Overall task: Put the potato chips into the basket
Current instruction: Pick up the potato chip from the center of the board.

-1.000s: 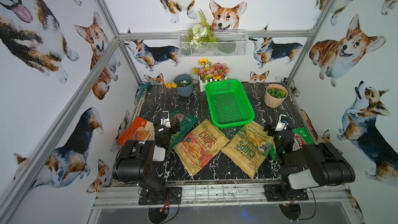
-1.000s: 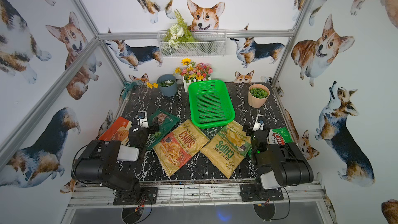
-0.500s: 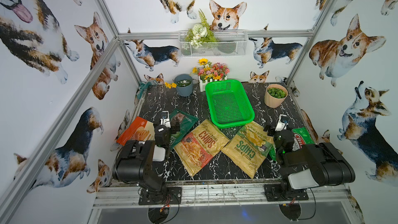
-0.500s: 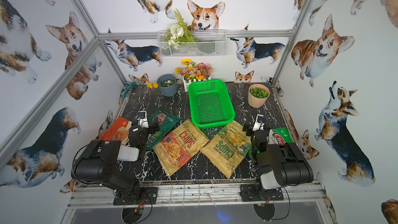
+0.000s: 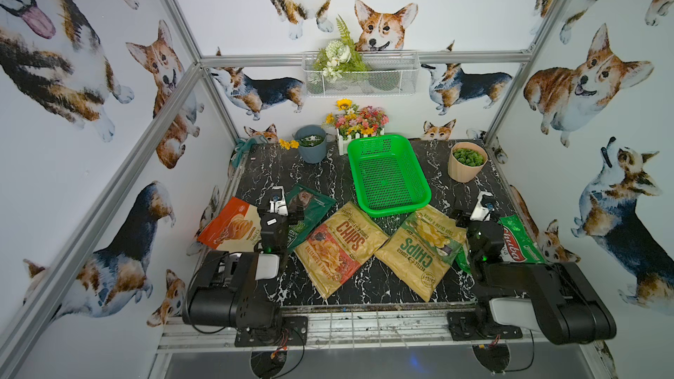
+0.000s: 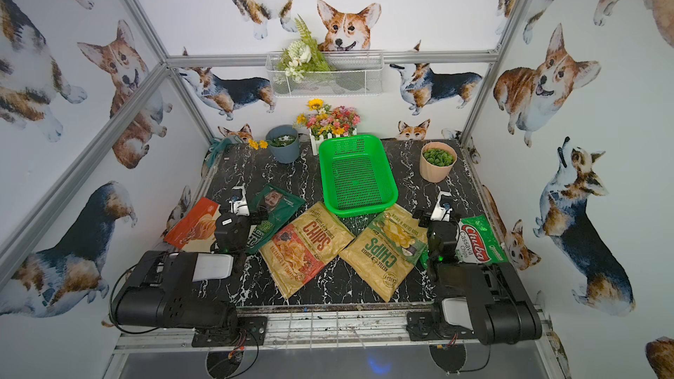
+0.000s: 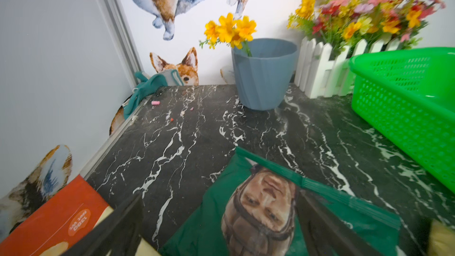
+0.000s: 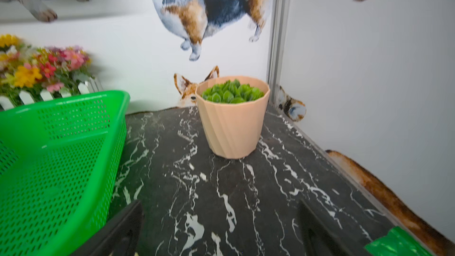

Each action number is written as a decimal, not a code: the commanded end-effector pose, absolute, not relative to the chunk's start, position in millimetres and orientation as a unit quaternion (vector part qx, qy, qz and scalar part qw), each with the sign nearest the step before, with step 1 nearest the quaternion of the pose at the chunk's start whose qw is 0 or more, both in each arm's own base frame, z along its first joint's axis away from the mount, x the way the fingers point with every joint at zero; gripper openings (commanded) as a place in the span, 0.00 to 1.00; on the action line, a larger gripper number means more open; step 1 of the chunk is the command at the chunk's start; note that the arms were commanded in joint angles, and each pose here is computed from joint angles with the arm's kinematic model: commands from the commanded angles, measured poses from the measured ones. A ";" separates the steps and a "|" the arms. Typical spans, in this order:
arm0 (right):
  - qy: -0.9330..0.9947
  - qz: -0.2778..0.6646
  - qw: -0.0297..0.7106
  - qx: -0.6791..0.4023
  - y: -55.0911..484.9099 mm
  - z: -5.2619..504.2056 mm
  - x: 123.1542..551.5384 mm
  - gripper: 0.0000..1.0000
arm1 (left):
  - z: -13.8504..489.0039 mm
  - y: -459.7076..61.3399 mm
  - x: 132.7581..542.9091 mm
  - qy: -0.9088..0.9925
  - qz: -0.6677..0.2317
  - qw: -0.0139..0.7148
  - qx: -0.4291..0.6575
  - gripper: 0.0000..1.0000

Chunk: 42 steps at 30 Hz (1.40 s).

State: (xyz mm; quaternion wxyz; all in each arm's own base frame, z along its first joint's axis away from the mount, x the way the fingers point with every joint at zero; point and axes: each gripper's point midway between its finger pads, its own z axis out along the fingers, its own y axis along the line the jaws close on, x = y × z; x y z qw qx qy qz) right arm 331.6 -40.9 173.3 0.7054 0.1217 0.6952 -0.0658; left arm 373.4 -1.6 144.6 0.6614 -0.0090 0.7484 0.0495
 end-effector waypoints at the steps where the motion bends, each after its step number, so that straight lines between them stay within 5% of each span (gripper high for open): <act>1: 0.692 -0.065 0.693 0.193 -57.0 179.2 322.1 0.99 | 152.7 2.5 368.0 0.745 0.082 0.662 -0.014 1.00; 10: 0.772 0.055 0.584 0.246 -29.2 202.0 330.9 0.80 | 208.6 -26.5 357.4 0.732 0.044 0.677 0.060 1.00; 24: 0.902 0.046 0.334 0.268 -11.7 118.5 320.7 0.76 | 207.9 -109.2 345.3 0.735 -0.100 0.632 0.226 0.97; 33: 0.917 0.024 0.293 0.268 -16.8 86.3 307.4 0.71 | 197.1 -144.5 354.3 0.765 -0.153 0.571 0.255 0.93; 42: 0.916 0.054 0.298 0.261 -7.5 88.0 298.7 0.47 | 194.9 -165.7 354.8 0.764 -0.154 0.561 0.280 0.93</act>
